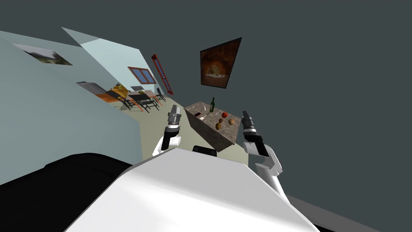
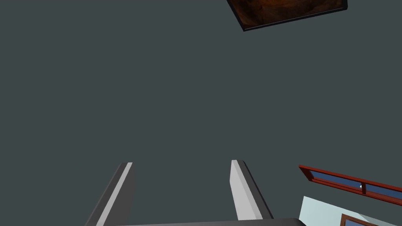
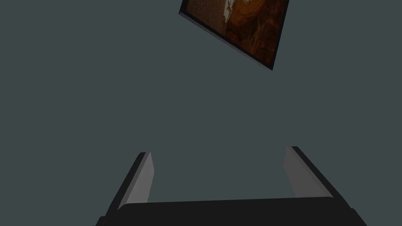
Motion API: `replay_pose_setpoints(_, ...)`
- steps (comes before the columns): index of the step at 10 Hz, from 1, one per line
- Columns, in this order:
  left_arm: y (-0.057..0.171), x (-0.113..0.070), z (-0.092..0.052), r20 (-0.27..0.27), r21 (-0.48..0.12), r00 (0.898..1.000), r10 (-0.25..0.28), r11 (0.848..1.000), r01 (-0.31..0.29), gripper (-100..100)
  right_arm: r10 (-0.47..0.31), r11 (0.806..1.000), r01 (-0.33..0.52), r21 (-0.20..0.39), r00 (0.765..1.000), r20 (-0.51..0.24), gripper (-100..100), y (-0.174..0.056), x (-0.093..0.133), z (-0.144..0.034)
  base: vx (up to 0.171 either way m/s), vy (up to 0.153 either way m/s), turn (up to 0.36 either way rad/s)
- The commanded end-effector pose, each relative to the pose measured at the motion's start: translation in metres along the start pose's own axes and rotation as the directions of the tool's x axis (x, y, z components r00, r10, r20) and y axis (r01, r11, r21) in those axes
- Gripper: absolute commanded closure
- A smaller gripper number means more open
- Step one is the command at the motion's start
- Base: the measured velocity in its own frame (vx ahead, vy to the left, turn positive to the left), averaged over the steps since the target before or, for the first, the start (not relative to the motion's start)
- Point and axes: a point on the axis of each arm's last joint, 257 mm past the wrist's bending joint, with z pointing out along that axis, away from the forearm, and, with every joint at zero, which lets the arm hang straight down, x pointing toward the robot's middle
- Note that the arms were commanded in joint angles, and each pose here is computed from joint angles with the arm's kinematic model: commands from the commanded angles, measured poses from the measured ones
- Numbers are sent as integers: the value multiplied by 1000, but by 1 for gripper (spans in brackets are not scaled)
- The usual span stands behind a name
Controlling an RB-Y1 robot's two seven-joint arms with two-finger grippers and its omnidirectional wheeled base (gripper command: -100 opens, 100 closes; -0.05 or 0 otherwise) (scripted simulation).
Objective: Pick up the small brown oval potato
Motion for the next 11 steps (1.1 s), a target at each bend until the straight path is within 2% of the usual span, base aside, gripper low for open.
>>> replay_pose_setpoints(1,0,0,0,0,0,1000,0,1000,0,0,-5,1000,5,23,1000,-6,-100,-5,2,1,5,10,2)
replay_pose_setpoints(4,0,0,0,0,0,1000,0,1000,0,0,-67,994,70,79,997,-45,-100,-23,-5,20,11,28,58)
replay_pose_setpoints(5,0,0,0,0,0,1000,0,1000,0,0,-66,991,72,110,996,-51,-100,-31,-4,19,13,34,37)
replay_pose_setpoints(6,0,0,0,0,0,1000,0,1000,0,0,-98,987,106,124,993,-68,-100,-36,-9,28,23,40,75)
replay_pose_setpoints(8,0,0,0,0,0,1000,0,1000,0,0,-97,980,109,169,992,-79,-100,-48,-8,26,16,23,19)
replay_pose_setpoints(9,0,0,0,0,0,1000,0,1000,0,0,-129,972,145,185,987,-97,-100,-54,-14,36,17,27,90)
replay_pose_setpoints(10,0,0,0,0,0,1000,0,1000,0,0,-127,965,147,217,986,-106,-100,-62,-13,34,17,30,54)
replay_pose_setpoints(11,0,0,0,0,0,1000,0,1000,0,0,-158,956,183,229,980,-123,-100,-67,-20,43,23,50,87)
